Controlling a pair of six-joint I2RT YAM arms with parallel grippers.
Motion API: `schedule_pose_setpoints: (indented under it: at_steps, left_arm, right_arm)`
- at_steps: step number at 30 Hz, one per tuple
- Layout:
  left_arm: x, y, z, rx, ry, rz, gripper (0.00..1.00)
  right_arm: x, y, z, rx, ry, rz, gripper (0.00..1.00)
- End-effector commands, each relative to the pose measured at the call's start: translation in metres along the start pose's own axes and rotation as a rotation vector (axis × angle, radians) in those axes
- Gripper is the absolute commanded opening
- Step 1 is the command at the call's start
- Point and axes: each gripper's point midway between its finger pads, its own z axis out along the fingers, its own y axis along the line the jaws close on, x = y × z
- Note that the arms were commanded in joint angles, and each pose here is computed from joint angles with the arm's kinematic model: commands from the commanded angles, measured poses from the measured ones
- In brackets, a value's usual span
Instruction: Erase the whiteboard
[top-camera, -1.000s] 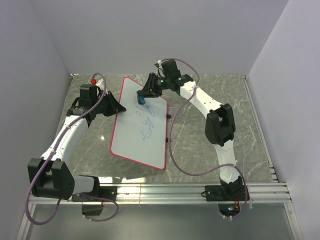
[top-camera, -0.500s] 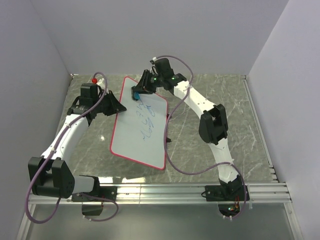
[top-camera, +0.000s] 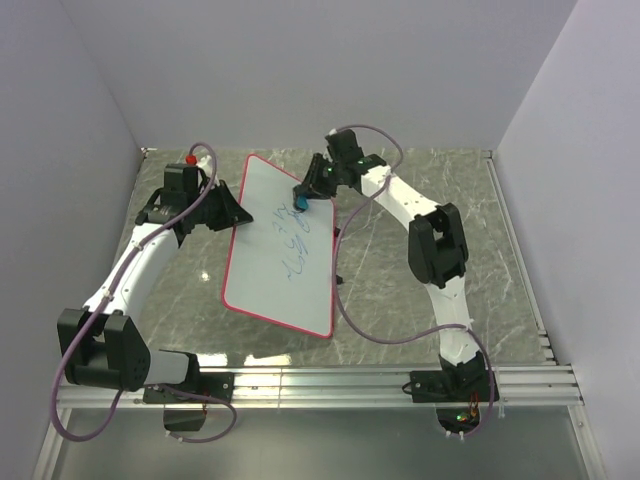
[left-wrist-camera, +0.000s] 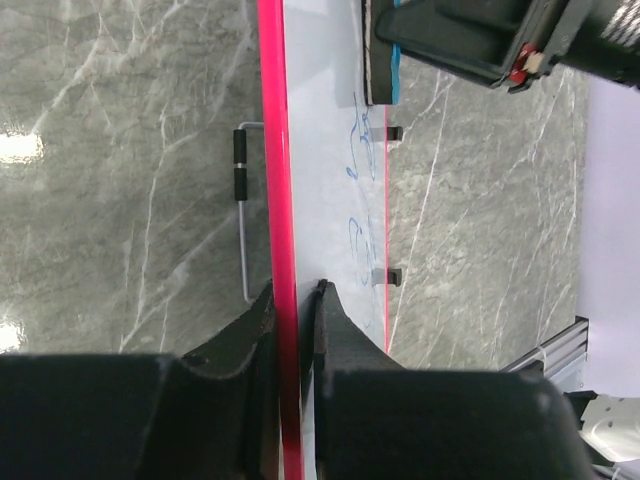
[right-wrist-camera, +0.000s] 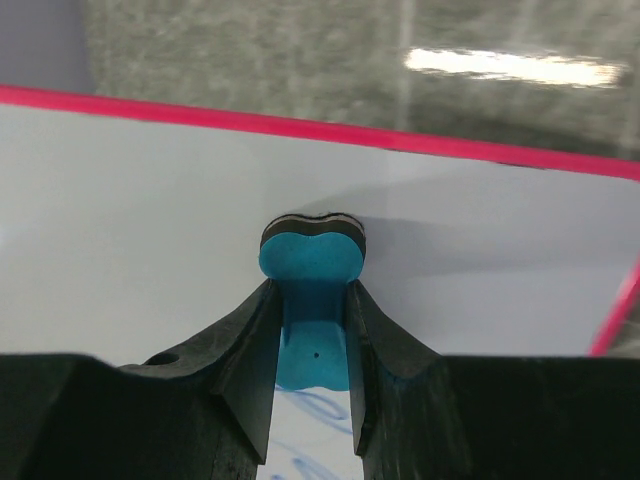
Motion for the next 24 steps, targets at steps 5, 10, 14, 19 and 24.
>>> schedule_pose_setpoints:
  at_steps: [5, 10, 14, 19, 24]
  left_arm:
    - [0.041, 0.0, 0.01, -0.013, 0.141, 0.161, 0.0]
    - [0.044, 0.0, 0.011, -0.014, 0.141, 0.158, 0.0]
    - [0.046, 0.0, 0.011, -0.02, 0.141, 0.158, 0.0]
    - [0.053, 0.0, 0.011, -0.022, 0.15, 0.153, 0.0]
    - [0.057, 0.001, 0.009, -0.031, 0.151, 0.15, 0.0]
  right_arm:
    - [0.074, -0.087, 0.002, 0.231, 0.156, 0.009, 0.0]
    - [0.071, -0.072, -0.013, 0.194, 0.14, 0.008, 0.0]
    - [0.058, -0.036, -0.024, 0.094, 0.109, -0.003, 0.0]
    - [0.045, 0.029, -0.041, -0.044, 0.062, -0.071, 0.0]
    - [0.043, 0.081, -0.044, -0.158, 0.055, -0.094, 0.0]
